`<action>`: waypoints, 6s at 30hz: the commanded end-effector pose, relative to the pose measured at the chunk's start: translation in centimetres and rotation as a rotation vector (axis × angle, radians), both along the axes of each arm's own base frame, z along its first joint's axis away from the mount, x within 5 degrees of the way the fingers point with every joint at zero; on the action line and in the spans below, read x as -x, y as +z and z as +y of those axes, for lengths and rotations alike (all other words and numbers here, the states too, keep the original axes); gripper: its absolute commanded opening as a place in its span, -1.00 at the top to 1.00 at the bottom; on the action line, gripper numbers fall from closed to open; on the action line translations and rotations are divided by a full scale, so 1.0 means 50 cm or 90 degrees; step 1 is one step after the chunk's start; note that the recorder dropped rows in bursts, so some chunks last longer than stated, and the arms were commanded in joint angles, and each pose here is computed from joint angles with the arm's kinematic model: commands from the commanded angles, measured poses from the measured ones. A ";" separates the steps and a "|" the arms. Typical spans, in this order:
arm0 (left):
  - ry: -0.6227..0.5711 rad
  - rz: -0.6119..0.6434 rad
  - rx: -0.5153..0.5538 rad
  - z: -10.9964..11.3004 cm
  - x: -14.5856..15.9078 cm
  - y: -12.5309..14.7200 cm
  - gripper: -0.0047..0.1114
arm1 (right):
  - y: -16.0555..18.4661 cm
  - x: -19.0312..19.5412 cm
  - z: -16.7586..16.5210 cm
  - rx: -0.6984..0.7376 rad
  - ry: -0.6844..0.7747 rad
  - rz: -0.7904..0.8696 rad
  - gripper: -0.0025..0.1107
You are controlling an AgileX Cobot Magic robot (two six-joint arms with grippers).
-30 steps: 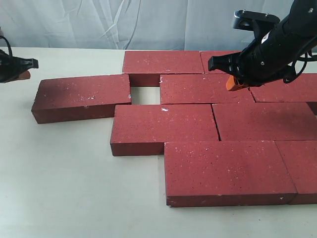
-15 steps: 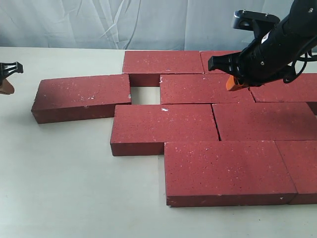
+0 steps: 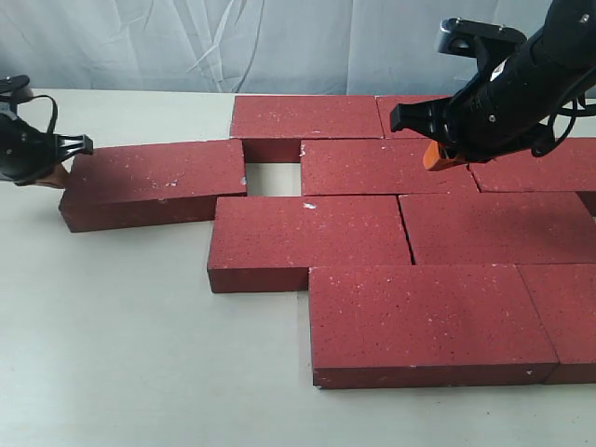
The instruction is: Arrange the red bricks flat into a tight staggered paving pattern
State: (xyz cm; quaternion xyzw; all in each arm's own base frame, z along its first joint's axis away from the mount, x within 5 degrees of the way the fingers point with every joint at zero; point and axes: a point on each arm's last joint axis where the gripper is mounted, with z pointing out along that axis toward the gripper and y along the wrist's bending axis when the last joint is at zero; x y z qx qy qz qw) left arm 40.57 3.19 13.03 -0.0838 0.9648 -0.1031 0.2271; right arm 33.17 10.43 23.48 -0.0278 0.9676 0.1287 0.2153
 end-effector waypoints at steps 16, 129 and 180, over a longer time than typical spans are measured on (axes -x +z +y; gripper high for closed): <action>-0.016 -0.072 -0.042 -0.057 -0.029 -0.018 0.92 | 0.004 0.001 -0.004 0.001 0.000 -0.008 0.97; -0.250 0.076 0.032 -0.360 0.184 0.018 0.92 | -0.006 0.025 -0.004 0.012 0.018 0.080 0.97; -0.243 -0.152 -0.013 -0.234 0.379 0.266 0.92 | 0.119 0.169 -0.049 0.030 0.045 0.012 0.97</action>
